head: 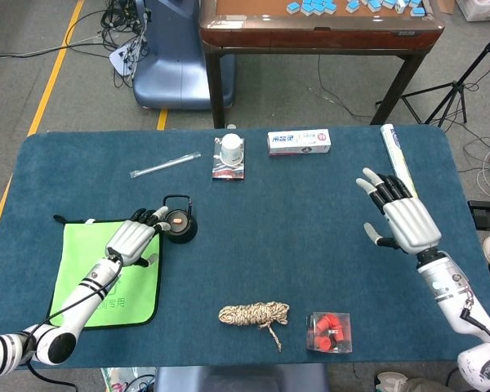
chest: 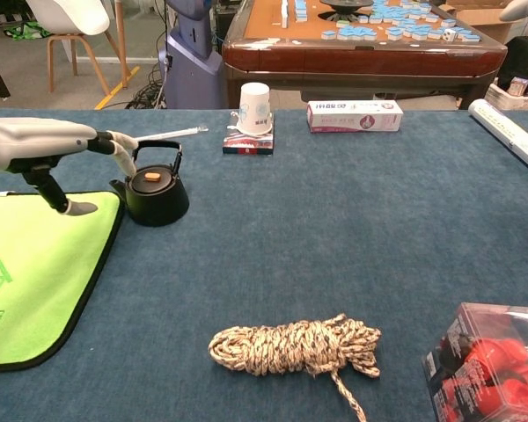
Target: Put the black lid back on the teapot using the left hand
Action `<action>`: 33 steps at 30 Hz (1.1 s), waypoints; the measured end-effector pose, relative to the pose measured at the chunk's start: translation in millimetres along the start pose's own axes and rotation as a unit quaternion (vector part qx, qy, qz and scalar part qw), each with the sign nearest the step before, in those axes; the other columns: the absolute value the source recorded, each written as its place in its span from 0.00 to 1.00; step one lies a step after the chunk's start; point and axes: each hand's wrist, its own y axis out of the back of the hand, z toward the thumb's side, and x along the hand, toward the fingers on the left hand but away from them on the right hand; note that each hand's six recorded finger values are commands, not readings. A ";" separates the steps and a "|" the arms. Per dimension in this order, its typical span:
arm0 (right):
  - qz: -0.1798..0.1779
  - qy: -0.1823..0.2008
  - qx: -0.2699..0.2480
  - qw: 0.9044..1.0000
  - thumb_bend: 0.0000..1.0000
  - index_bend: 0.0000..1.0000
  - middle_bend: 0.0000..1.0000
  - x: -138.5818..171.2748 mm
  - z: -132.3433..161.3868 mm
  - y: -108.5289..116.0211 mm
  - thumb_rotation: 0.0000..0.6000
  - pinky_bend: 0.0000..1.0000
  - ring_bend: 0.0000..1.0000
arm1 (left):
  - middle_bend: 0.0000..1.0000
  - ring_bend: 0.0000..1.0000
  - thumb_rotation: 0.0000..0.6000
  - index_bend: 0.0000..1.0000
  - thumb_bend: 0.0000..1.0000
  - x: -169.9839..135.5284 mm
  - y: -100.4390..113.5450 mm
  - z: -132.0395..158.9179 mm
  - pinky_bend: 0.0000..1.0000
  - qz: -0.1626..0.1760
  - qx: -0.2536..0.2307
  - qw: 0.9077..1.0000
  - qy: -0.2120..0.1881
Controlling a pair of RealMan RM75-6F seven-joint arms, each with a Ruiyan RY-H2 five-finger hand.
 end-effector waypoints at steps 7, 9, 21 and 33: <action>-0.009 0.001 0.002 1.000 0.41 0.00 0.00 16.1 0.6 1.2 1.00 0.00 0.00 | 0.00 0.00 1.00 0.22 0.33 -34.2 16.9 -20.9 0.00 0.022 0.003 0.999 0.025; -0.012 0.000 0.002 1.000 0.41 0.00 0.00 22.2 1.2 1.7 1.00 0.00 0.00 | 0.00 0.00 1.00 0.22 0.33 -45.5 22.5 -24.8 0.00 0.036 0.004 0.999 0.029; -0.028 -0.002 -0.003 1.000 0.41 0.00 0.00 72.7 9.2 -3.1 1.00 0.00 0.00 | 0.00 0.00 1.00 0.22 0.33 -123.9 32.7 -45.7 0.00 0.143 -0.046 0.988 0.026; -0.024 -0.025 0.002 0.999 0.41 0.00 0.00 133.9 3.2 -37.8 1.00 0.00 0.00 | 0.00 0.00 1.00 0.22 0.33 -167.7 -22.1 -71.5 0.00 0.157 -0.046 0.986 0.034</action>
